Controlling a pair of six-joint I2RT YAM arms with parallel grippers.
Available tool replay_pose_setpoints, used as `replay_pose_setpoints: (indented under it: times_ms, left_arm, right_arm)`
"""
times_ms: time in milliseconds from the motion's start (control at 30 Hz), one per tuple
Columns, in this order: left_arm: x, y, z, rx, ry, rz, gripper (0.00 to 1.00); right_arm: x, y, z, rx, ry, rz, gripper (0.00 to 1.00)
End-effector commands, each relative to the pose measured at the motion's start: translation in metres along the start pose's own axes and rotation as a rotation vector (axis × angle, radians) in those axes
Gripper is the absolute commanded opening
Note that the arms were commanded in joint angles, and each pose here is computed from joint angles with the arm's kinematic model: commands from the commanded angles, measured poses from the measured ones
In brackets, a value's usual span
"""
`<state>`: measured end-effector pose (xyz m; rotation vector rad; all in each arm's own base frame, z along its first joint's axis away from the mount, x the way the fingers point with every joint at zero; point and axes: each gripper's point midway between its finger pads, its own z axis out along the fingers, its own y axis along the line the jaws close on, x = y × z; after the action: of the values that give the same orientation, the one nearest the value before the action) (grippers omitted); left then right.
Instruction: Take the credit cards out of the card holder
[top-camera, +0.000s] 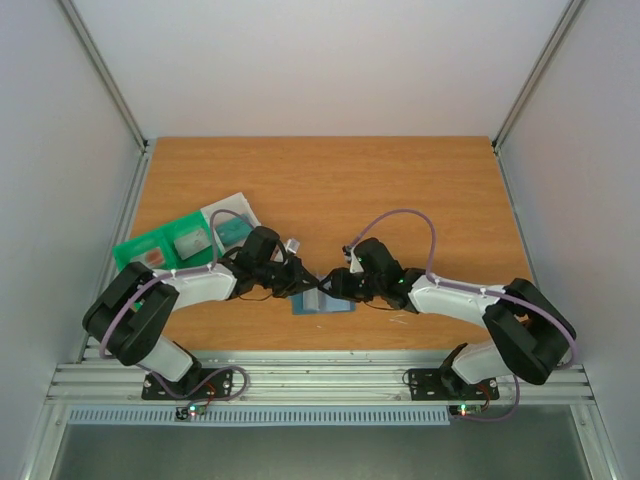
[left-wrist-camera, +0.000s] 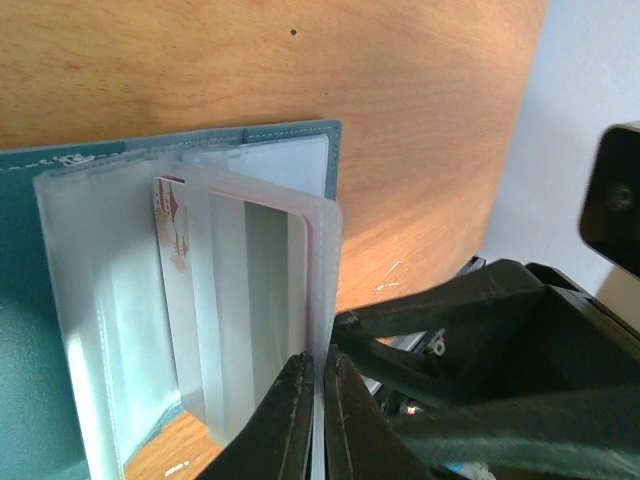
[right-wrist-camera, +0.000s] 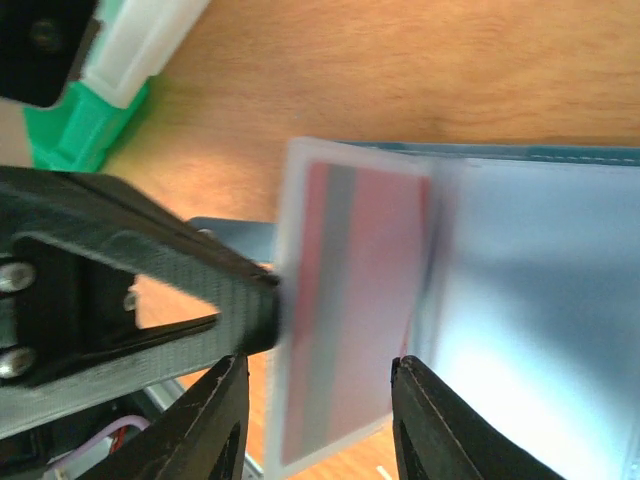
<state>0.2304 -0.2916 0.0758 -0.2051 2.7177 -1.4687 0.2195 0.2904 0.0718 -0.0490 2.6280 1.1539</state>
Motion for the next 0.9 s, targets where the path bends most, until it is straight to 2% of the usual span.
replay_pose_setpoints:
  times_ms: [0, 267, 633, 867]
  left_arm:
    - [-0.006, -0.01, 0.003, 0.021, -0.008, 0.035, 0.07]
    - [-0.006, -0.009, 0.003, 0.012, -0.009, 0.033, 0.13]
    - [-0.006, -0.007, 0.003, -0.005, -0.004, 0.032, 0.17]
    - [-0.006, -0.007, 0.004, 0.0, -0.009, 0.028, 0.18]
  right_arm:
    - [0.003, 0.013, -0.009, -0.053, 0.012, -0.035, 0.42]
    - [0.006, 0.015, -0.004, -0.069, 0.036, -0.029, 0.39]
    - [0.007, 0.013, -0.001, -0.041, 0.062, -0.035, 0.38]
    - [0.006, 0.015, 0.002, -0.034, 0.067, -0.04, 0.3]
